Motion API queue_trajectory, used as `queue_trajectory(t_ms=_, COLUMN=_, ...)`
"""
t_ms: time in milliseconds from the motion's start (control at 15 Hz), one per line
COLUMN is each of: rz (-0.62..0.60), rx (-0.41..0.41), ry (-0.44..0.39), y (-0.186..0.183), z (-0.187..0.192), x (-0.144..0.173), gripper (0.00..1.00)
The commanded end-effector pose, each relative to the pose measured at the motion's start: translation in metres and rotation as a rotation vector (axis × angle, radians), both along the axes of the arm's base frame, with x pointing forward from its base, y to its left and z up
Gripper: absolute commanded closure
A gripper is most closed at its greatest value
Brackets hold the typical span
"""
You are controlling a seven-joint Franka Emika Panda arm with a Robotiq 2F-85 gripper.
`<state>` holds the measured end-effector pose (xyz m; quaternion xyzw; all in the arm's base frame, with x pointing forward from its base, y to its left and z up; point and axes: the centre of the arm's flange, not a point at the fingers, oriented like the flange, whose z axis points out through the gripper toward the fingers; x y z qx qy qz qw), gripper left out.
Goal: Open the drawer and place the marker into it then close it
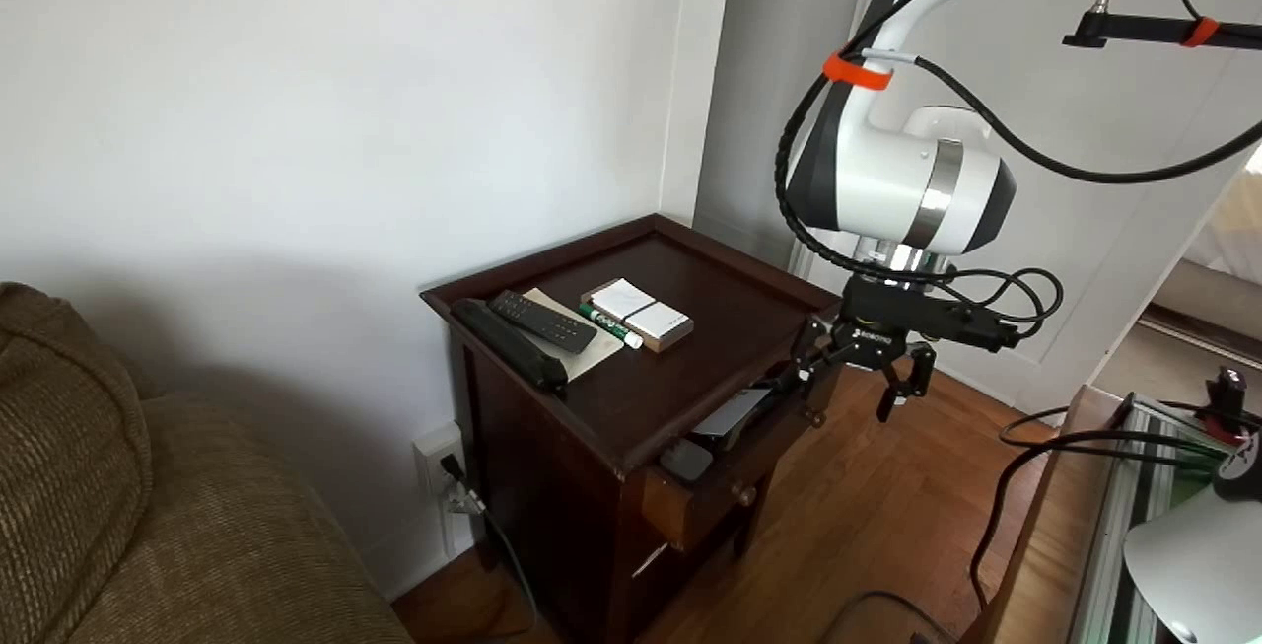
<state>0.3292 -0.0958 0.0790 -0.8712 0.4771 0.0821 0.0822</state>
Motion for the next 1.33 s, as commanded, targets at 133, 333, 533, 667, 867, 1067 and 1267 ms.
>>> queue_trajectory(t_ms=133, rz=-0.162, rx=0.003, ry=-0.019, y=0.005, z=-0.039, x=0.019, gripper=0.0)
queue_trajectory(t_ms=333, rz=-0.22, rx=0.001, ry=-0.017, y=0.013, z=-0.054, x=0.026, gripper=0.0)
queue_trajectory(t_ms=533, rz=-0.263, rx=-0.023, ry=-0.025, y=0.021, z=-0.06, x=0.024, gripper=0.0)
queue_trajectory(t_ms=667, rz=-0.303, rx=-0.044, ry=-0.032, y=0.025, z=-0.061, x=0.02, gripper=0.0)
queue_trajectory(t_ms=867, rz=-0.364, rx=-0.09, ry=-0.051, y=0.028, z=-0.062, x=0.012, gripper=0.0)
queue_trajectory(t_ms=1067, rz=-0.45, rx=-0.128, ry=-0.086, y=0.035, z=-0.051, x=0.003, gripper=0.0)
queue_trajectory(t_ms=1267, rz=-0.511, rx=-0.144, ry=-0.116, y=0.039, z=-0.05, x=-0.005, gripper=0.0)
